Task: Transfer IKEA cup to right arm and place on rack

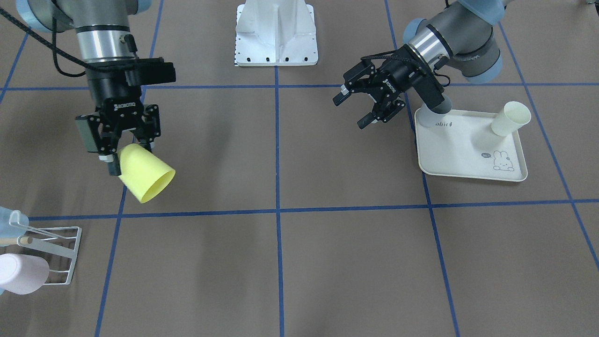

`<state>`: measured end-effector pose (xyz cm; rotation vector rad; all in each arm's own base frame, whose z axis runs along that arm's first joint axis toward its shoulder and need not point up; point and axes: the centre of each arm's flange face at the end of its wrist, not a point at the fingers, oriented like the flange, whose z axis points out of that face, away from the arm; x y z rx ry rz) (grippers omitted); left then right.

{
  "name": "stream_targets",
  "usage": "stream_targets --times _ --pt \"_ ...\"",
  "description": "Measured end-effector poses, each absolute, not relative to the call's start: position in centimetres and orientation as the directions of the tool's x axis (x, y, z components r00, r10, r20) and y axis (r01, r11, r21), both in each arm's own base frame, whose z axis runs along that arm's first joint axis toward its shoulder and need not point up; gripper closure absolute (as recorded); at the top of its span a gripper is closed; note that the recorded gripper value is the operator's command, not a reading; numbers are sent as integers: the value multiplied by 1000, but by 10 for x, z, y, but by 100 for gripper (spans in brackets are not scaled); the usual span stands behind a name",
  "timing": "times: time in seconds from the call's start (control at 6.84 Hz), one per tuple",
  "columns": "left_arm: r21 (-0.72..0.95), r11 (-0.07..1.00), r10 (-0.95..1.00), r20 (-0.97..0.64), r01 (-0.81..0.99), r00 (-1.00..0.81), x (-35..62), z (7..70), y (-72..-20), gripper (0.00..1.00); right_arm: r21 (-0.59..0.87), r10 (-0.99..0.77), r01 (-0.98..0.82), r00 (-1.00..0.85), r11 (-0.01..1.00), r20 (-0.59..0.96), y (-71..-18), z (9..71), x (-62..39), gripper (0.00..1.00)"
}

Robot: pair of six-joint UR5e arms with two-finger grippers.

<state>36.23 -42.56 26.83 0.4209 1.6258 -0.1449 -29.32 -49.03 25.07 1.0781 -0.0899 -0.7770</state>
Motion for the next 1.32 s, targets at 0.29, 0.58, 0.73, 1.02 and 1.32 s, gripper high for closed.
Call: stream_targets --times 0.29,0.58,0.73,1.02,1.32 --pt "156 922 184 -982 355 -46 362 268 -425 0 541 -648 824 506 169 -569 -528 291 -214 100" --pt "156 922 184 -982 356 -47 362 268 -425 0 226 -705 972 206 66 -678 -560 341 -143 100" --pt "156 921 184 -982 356 -47 362 268 -425 0 134 -736 991 113 31 -667 -577 368 -125 100" --pt "154 922 181 -982 355 -45 362 269 -425 0 58 -746 997 0 -51 -666 -605 419 -108 100" --pt "150 919 176 -984 364 -39 363 273 -424 0 -8 -737 994 -85 -107 -670 -624 471 -95 100"
